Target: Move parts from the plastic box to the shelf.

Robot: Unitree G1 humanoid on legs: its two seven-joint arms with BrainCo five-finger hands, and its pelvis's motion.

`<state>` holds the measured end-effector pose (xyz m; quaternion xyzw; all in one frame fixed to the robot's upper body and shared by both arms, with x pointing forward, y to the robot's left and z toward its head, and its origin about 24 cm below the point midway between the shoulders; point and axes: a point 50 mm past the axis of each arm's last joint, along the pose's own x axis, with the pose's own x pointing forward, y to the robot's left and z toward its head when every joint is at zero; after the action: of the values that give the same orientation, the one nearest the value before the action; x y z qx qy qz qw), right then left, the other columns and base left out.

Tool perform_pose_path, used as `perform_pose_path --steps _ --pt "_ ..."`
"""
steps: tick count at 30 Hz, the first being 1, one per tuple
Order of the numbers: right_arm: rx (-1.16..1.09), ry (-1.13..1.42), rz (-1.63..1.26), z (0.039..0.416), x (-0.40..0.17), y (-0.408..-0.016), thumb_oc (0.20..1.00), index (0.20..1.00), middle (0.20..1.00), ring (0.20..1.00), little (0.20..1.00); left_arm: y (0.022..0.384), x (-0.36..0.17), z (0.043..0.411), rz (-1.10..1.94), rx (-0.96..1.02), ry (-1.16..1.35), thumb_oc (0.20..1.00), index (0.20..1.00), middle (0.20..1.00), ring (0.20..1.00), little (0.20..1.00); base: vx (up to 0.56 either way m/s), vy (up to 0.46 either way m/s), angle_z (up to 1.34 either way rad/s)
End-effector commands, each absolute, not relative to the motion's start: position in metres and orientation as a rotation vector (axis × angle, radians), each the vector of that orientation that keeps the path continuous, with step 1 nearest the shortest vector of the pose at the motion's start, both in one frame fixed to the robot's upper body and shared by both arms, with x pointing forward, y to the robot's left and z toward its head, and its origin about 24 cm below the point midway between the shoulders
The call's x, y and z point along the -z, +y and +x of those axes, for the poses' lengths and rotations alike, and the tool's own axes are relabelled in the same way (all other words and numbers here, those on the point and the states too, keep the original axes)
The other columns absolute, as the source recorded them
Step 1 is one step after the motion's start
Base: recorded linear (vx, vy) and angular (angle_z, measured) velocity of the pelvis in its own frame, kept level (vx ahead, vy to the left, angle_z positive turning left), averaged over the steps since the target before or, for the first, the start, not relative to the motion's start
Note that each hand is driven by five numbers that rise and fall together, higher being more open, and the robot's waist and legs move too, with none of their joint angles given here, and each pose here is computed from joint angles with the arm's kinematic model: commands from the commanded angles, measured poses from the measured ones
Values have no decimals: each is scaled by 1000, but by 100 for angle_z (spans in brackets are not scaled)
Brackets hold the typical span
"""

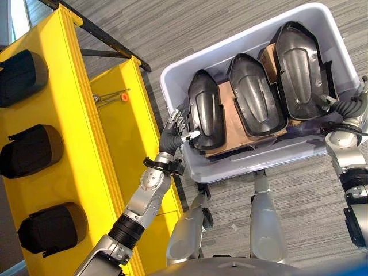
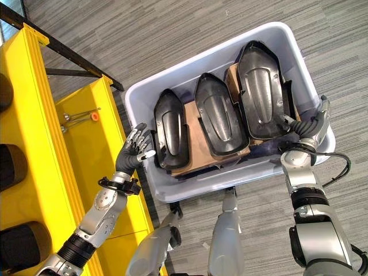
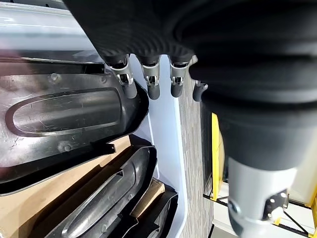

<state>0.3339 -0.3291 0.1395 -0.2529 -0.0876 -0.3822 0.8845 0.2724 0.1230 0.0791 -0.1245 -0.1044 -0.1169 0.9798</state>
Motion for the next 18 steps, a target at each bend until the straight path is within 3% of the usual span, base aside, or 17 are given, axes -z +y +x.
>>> perform_pose_path --steps 1,18 --pt "773 -288 -630 347 -176 -324 1000 1000 1000 1000 1000 115 -105 277 -267 259 -344 1000 1000 1000 1000 1000 0 0 0" --pt "688 -351 -682 355 -180 -297 1000 1000 1000 1000 1000 116 -108 278 -272 241 -362 1000 1000 1000 1000 1000 0 0 0"
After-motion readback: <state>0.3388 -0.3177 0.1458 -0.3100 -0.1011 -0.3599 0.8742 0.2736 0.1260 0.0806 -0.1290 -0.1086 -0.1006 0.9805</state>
